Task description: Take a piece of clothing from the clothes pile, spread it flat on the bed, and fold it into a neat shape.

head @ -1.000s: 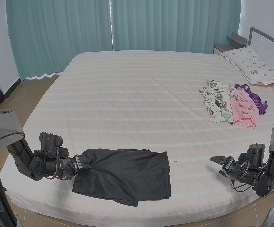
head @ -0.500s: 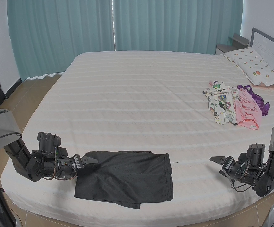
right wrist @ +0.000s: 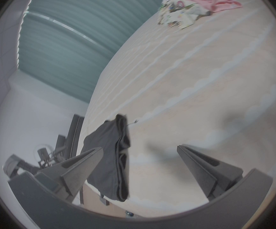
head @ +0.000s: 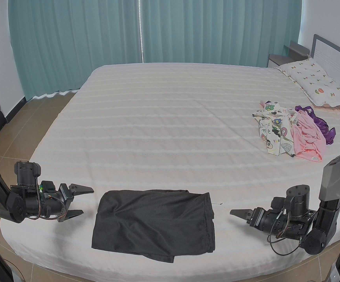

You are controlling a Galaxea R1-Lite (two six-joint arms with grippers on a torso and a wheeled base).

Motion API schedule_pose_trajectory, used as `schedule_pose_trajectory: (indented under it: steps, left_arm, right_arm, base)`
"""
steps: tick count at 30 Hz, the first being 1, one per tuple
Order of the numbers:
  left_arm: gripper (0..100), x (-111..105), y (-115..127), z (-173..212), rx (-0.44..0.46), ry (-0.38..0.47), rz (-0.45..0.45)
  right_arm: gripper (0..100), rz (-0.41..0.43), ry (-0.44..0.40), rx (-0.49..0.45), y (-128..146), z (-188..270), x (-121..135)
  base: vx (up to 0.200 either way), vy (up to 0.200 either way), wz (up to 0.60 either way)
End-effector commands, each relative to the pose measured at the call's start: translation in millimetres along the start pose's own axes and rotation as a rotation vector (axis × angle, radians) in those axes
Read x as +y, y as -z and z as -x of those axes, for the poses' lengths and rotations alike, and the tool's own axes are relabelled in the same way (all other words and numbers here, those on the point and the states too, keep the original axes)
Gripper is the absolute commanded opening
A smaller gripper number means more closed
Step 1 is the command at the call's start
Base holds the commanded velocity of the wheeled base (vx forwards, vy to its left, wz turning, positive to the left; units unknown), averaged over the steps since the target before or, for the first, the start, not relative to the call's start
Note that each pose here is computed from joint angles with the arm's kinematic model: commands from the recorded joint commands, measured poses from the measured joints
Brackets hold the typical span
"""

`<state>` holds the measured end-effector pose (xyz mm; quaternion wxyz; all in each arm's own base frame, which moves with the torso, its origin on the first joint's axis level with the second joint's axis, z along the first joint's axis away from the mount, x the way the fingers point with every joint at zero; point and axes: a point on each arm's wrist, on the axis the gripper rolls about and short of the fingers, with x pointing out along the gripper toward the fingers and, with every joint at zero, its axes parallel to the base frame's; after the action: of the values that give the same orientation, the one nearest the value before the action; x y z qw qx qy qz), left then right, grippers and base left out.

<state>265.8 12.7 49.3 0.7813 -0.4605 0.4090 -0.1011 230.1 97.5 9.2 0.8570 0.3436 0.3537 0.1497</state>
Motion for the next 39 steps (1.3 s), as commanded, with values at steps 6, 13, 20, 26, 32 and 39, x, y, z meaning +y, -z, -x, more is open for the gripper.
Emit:
schedule_pose_trajectory:
  steps: [6,13,20,26,32,39]
  left_arm:
    - [100,24.3,-5.8,23.2,-0.001,0.033,0.051]
    - [100,27.2,-5.1,20.0,0.012,0.025,0.062]
    - [100,27.8,-4.9,19.5,0.013,0.024,0.063]
    - [100,28.1,-4.8,19.3,0.014,0.023,0.064]
    - [100,28.1,-4.8,19.3,0.014,0.023,0.064]
    - [100,27.9,-5.2,19.2,0.013,0.024,0.063]
  right_arm:
    - [100,0.179,-0.091,0.166,45.2,-36.1,27.9]
    - [100,0.191,-0.088,0.186,50.3,-38.8,28.0]
    - [100,0.249,-0.114,0.245,68.5,-37.5,35.7]
    - [0,0.264,-0.048,0.266,74.2,-24.9,24.9]
    - [0,0.291,-0.024,0.28,76.1,-13.2,18.2]
    - [0,0.303,-0.038,0.261,75.7,-7.7,15.1]
  base:
    - [0.0,0.0,0.0]
    - [0.0,0.0,0.0]
    - [0.0,0.0,0.0]
    - [0.0,0.0,0.0]
    - [0.0,0.0,0.0]
    - [0.0,0.0,0.0]
